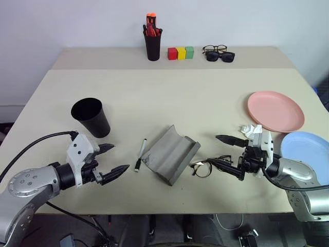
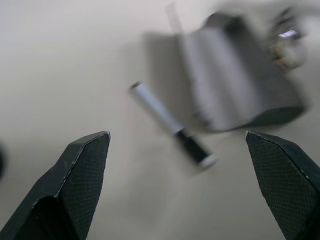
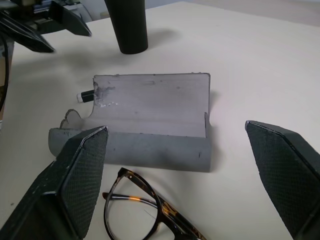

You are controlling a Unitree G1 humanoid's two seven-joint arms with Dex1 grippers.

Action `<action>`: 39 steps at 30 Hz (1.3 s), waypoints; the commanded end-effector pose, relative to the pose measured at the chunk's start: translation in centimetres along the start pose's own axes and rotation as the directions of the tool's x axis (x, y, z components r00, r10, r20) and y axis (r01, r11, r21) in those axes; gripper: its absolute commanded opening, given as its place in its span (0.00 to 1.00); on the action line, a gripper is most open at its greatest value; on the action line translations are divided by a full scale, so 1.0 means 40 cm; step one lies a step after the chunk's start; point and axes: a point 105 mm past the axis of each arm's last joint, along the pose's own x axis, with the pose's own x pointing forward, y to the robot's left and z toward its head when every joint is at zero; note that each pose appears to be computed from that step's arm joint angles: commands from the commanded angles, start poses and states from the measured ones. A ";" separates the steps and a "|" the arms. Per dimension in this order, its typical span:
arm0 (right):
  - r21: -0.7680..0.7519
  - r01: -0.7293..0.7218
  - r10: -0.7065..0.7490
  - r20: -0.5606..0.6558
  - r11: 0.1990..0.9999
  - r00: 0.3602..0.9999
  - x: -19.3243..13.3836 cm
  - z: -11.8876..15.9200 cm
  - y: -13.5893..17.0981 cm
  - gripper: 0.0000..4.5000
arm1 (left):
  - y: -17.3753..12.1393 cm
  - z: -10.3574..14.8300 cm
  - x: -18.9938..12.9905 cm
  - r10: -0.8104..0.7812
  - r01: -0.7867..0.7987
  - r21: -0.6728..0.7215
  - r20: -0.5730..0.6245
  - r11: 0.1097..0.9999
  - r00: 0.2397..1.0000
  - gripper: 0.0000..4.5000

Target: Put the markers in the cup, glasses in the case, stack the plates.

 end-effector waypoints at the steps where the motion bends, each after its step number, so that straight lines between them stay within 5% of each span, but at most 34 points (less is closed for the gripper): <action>1: -0.034 -0.002 0.003 0.028 0.999 1.000 0.001 0.032 0.003 1.00 | -0.013 0.014 0.001 0.021 -0.021 0.036 -0.004 0.999 1.000 0.99; 5: -0.033 0.002 -0.001 0.027 0.999 1.000 0.000 0.035 0.001 1.00 | -0.010 0.016 0.002 0.055 -0.055 0.054 -0.005 0.997 0.998 0.99; 11: -0.033 0.007 -0.006 0.026 0.999 1.000 -0.003 0.034 0.001 1.00 | -0.005 0.002 0.018 0.062 -0.062 -0.174 -0.008 0.983 0.998 0.99; 15: -0.033 0.011 -0.010 0.026 0.999 1.000 -0.005 0.032 0.002 1.00 | 0.020 -0.007 0.022 0.193 -0.202 -0.131 -0.081 0.971 0.978 0.99; 39: -0.038 0.042 -0.041 0.031 0.998 0.999 -0.006 0.039 0.010 1.00 | 0.007 0.008 0.088 0.182 -0.202 -0.128 -0.156 0.971 0.971 0.99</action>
